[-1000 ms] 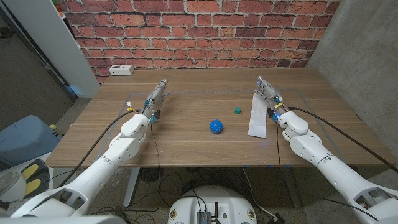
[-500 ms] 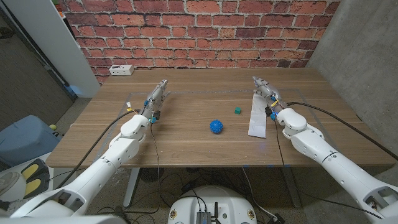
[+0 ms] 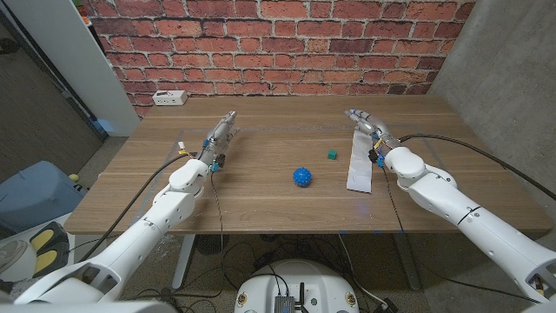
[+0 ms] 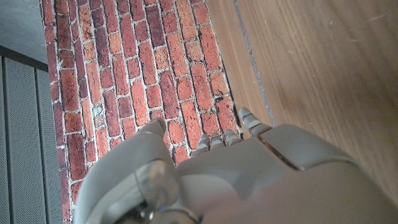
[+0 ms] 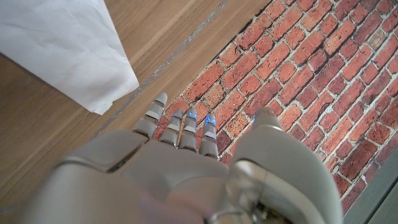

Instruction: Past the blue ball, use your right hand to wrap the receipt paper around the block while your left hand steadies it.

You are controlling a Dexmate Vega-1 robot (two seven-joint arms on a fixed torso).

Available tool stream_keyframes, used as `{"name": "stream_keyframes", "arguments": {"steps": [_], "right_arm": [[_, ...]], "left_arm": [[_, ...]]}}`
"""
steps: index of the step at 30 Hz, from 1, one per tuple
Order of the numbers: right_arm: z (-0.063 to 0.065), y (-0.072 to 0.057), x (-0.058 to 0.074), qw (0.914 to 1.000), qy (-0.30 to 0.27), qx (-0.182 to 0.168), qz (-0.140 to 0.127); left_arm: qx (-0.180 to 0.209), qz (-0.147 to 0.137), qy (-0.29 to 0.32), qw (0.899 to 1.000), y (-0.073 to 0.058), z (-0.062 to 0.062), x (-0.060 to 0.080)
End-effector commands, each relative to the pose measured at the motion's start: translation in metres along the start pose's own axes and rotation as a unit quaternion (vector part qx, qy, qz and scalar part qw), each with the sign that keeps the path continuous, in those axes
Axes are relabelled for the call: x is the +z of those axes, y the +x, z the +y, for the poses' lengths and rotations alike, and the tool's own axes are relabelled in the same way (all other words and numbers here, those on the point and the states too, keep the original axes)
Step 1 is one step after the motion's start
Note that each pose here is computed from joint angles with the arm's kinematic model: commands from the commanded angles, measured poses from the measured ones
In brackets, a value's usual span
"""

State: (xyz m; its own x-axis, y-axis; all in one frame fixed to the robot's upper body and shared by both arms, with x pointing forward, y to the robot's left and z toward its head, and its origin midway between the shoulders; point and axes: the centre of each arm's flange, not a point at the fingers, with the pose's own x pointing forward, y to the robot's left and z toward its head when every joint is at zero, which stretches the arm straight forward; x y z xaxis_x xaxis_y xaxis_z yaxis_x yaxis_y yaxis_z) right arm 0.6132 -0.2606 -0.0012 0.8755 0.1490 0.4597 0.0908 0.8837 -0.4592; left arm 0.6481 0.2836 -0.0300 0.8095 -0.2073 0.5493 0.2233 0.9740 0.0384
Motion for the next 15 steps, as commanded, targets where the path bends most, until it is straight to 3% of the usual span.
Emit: {"name": "stream_keyframes", "arguments": {"steps": [1, 9, 15], "right_arm": [[0.005, -0.009, 0.018, 0.9937, -0.109, 0.006, 0.024], [0.013, -0.008, 0.023, 0.9872, -0.154, 0.02, 0.038], [0.025, -0.007, 0.029, 0.976, -0.209, 0.03, 0.051]], "left_arm": [[-0.009, 0.005, -0.001, 1.0, 0.005, -0.003, -0.001], [-0.013, 0.009, 0.001, 1.0, 0.006, -0.005, -0.002], [-0.017, 0.01, 0.001, 1.0, 0.006, -0.008, -0.002]]}}
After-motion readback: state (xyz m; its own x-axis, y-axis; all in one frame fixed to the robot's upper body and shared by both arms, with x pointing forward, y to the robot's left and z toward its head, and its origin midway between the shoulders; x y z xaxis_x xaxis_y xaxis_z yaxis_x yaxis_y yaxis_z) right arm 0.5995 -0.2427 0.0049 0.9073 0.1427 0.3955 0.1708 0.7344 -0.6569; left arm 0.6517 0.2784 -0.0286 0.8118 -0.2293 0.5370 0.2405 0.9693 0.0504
